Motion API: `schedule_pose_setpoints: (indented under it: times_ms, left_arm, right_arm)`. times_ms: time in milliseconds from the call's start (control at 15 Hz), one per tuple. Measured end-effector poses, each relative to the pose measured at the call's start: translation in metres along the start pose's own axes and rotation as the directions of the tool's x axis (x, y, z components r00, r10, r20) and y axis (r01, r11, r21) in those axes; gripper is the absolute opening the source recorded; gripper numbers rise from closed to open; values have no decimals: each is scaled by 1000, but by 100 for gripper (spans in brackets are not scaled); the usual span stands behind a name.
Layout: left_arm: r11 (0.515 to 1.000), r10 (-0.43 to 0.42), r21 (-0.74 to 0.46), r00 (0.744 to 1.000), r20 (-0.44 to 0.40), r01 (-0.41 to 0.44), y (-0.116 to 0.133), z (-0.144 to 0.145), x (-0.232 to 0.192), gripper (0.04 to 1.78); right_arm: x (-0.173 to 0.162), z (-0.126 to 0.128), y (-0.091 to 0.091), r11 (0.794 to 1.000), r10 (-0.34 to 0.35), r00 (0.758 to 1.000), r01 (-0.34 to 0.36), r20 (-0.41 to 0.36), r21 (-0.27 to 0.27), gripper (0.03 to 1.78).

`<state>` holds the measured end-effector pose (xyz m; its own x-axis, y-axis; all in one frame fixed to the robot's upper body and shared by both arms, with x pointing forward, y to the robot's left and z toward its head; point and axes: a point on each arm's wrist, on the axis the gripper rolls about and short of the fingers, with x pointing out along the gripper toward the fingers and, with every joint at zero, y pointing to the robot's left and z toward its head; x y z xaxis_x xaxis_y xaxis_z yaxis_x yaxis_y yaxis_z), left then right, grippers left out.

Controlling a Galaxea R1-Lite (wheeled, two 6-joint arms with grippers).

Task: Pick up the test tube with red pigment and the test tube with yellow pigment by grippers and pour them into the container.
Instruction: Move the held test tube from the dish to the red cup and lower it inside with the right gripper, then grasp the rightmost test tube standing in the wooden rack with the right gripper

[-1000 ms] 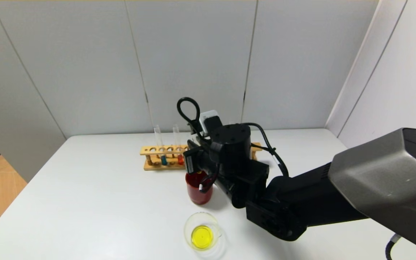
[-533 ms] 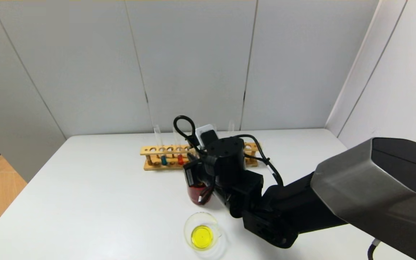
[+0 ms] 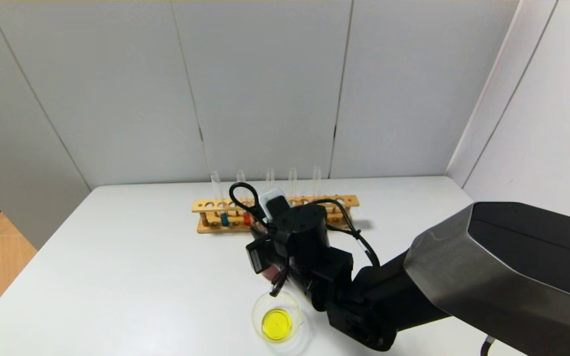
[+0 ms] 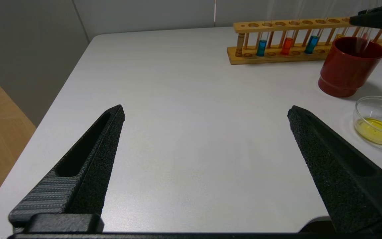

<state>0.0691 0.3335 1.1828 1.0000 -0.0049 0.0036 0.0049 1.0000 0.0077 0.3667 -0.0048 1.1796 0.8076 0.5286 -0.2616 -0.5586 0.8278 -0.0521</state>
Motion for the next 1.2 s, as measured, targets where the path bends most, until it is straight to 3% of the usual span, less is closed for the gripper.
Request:
schedule_pose_setpoints:
  times_ms: [200, 333, 667, 867, 1200]
  left_arm:
    - [1000, 0, 0, 1000, 0, 0, 0, 0, 0, 174]
    - [1000, 0, 1, 1000, 0, 0, 0, 0, 0, 174]
    - [1000, 0, 0, 1000, 0, 0, 0, 0, 0, 174]
    - [1000, 0, 1, 1000, 0, 0, 0, 0, 0, 174]
    - [1000, 0, 0, 1000, 0, 0, 0, 0, 0, 174]
  right_arm:
    - [1, -5, 3, 1000, 6, 1000, -6, -12, -29, 41]
    - [1, -6, 3, 999, 5, 1000, -5, -14, -34, 57]
    - [0, -5, 4, 999, 3, 1000, -3, -11, -38, 137]
    - [-5, 9, 1, 999, -2, 1000, 3, 23, -36, 167]
    - [-36, 33, -31, 996, -59, 997, 63, 52, -70, 175]
